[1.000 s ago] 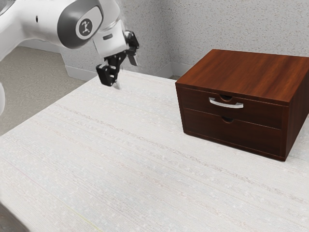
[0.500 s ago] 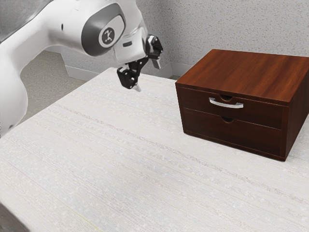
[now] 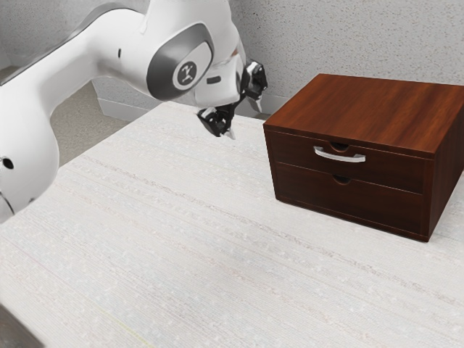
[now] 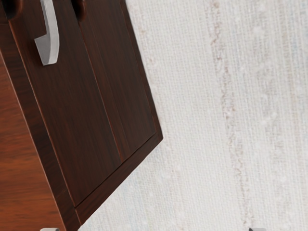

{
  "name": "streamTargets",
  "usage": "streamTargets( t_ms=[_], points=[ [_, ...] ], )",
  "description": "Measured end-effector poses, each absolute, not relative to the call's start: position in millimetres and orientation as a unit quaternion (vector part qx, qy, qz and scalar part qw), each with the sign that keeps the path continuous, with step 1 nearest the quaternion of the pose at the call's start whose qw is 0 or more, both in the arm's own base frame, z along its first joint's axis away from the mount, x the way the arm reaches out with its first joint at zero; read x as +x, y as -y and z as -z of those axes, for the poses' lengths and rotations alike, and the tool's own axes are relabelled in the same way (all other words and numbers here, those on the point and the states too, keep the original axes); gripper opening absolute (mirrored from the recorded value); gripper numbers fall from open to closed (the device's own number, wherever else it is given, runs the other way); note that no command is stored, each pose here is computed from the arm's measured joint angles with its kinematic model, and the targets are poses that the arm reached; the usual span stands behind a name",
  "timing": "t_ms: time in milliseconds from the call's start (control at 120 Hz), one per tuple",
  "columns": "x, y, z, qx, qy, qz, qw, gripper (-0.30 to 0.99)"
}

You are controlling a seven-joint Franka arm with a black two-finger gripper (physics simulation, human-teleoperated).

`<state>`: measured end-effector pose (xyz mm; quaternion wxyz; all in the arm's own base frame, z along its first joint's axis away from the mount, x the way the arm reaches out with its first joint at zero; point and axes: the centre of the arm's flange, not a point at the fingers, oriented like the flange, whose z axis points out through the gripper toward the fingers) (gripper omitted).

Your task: Pull the drawer handle with one arm to open the drawer

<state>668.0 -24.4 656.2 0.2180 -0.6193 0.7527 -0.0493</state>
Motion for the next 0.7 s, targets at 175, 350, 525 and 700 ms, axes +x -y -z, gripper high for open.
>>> streamTargets(
  t_ms=[175,350,525,700],
  points=[
    [669.0,26.7,-645.6,-0.613,-0.758,0.051,0.218,0.47],
    [674.3,35.4,-639.4,-0.605,-0.762,0.064,0.22,0.47],
    [677.4,61.3,-633.4,-0.591,-0.774,0.078,0.215,0.47],
    [685.5,62.3,-618.9,-0.59,-0.775,0.076,0.211,0.47]
  ],
)
